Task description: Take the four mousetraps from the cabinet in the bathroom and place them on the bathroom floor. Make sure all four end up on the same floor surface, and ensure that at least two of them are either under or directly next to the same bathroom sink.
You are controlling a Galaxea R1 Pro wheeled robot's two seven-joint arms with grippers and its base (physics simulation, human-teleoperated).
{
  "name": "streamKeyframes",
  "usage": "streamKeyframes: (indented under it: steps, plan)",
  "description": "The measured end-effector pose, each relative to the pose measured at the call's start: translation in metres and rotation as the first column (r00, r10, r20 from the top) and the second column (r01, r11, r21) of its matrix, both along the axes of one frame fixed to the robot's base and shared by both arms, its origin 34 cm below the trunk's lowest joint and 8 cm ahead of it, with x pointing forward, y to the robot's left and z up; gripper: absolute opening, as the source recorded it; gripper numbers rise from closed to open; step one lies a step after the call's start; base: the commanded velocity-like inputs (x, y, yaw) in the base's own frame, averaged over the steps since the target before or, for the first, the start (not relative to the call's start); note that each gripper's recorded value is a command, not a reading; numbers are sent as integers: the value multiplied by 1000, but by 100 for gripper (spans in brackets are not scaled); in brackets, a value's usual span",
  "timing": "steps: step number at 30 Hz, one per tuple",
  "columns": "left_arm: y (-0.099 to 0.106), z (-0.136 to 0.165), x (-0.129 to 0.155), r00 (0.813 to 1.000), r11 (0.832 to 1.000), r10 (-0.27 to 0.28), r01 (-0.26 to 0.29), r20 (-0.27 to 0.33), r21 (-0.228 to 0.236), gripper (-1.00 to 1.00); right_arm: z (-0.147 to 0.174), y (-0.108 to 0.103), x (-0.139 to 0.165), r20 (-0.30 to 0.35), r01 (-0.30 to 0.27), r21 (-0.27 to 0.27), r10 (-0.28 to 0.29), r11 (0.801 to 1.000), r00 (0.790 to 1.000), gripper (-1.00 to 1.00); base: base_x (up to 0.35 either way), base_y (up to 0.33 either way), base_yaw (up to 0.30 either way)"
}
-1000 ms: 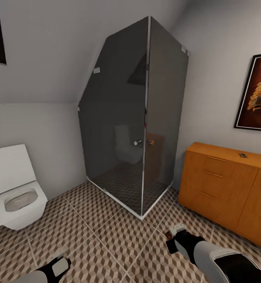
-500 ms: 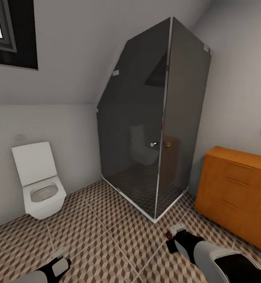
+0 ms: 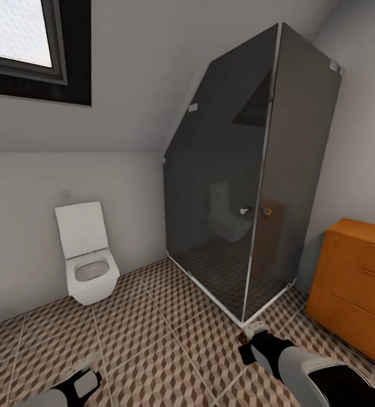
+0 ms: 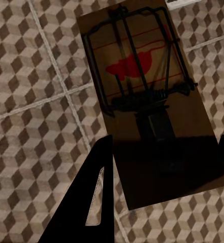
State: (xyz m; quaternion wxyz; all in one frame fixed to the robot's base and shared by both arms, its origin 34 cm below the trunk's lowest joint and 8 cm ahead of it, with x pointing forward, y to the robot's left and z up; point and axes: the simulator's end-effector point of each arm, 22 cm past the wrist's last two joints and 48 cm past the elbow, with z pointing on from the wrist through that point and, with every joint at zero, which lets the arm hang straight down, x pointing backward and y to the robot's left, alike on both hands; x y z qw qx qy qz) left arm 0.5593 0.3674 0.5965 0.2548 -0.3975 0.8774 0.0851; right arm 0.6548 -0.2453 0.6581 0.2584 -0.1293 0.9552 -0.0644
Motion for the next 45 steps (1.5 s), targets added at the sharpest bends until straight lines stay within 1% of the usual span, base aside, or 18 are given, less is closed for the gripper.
streamKeyframes:
  steps: [28, 45]
  plan:
    - [1, 7, 4, 1000, 1000, 0, 0, 16, 0, -100, 9, 0, 3, 18, 1, -1, -1, 1000, 1000, -100, 0, 0, 269]
    - [1, 1, 0, 1000, 1000, 0, 0, 2, -1, -100, 3, -1, 2, 11, 1, 1, -1, 1000, 1000, -100, 0, 0, 252]
